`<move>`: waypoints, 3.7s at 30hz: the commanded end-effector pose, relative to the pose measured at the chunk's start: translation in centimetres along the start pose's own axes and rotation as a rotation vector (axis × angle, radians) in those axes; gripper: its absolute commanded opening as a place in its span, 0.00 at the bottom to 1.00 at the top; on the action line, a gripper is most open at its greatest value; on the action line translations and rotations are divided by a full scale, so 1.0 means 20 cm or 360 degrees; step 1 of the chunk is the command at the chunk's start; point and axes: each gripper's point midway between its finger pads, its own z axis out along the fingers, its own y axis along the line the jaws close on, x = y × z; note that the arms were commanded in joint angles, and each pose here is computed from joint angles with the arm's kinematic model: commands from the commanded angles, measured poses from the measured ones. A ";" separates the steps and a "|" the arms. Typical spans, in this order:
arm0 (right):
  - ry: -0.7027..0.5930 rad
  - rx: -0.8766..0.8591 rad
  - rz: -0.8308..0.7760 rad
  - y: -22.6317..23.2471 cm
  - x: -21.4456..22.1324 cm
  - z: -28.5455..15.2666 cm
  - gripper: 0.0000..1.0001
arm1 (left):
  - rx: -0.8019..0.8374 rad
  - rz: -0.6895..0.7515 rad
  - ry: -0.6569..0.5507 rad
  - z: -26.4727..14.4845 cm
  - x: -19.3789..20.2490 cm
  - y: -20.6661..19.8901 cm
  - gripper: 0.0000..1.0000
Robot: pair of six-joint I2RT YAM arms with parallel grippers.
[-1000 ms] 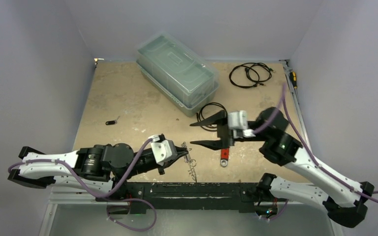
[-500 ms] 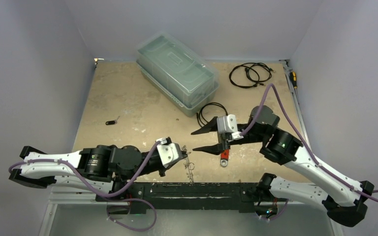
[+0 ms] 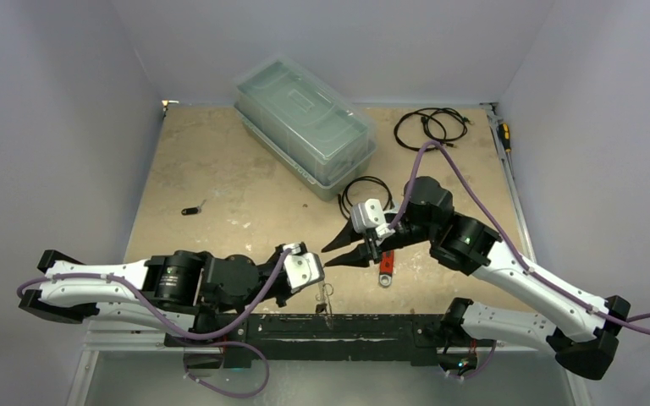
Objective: Put the keys on the keyring
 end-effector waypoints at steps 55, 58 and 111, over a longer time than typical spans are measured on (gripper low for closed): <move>-0.0014 -0.0027 -0.0078 0.06 -0.06 0.00 0.27 | 0.0022 -0.0052 -0.0117 -0.02 -0.16 0.00 0.00; -0.0002 -0.0036 -0.0066 0.06 -0.05 0.01 0.28 | 0.0022 -0.0053 -0.0120 -0.02 -0.16 0.00 0.00; -0.0703 0.0233 -0.0373 0.12 -0.37 -0.18 0.00 | 0.0124 -0.0090 -0.0475 -0.15 -0.33 0.01 0.60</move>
